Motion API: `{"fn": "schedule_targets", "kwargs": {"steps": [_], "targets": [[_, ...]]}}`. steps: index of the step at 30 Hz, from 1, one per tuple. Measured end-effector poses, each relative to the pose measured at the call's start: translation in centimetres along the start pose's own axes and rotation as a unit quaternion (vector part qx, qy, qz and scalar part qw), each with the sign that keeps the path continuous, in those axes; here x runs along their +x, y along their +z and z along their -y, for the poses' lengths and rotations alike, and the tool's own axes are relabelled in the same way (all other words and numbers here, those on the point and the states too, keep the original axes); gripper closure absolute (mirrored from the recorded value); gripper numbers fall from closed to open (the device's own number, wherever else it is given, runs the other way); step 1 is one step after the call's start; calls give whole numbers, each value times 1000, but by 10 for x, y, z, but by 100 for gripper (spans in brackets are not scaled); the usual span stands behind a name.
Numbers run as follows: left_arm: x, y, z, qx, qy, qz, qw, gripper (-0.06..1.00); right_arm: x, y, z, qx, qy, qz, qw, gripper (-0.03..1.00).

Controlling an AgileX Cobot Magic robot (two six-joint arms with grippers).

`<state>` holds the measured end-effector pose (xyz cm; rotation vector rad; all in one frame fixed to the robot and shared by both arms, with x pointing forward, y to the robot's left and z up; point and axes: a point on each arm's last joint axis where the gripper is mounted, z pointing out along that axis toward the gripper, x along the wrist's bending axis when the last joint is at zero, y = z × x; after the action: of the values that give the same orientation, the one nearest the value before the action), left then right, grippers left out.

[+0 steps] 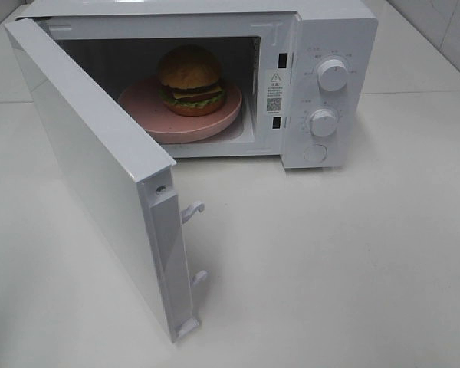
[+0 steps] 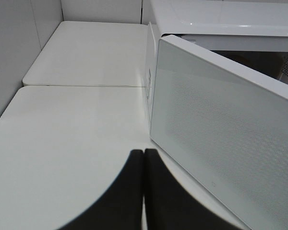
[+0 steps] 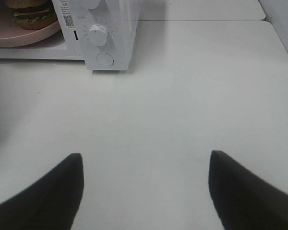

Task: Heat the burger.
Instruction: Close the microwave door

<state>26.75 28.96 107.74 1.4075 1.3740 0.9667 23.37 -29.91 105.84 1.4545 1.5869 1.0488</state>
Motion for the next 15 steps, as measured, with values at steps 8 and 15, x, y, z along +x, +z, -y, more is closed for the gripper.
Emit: {"fn": "schedule_targets", "kwargs": {"steps": [8,15], "targets": [[3,44,-14,39,31,17,999,94,0,0,0,0,0,0,1000,26],[6,85,-12,101,43,42,993,94,0,0,0,0,0,0,1000,26]]}}
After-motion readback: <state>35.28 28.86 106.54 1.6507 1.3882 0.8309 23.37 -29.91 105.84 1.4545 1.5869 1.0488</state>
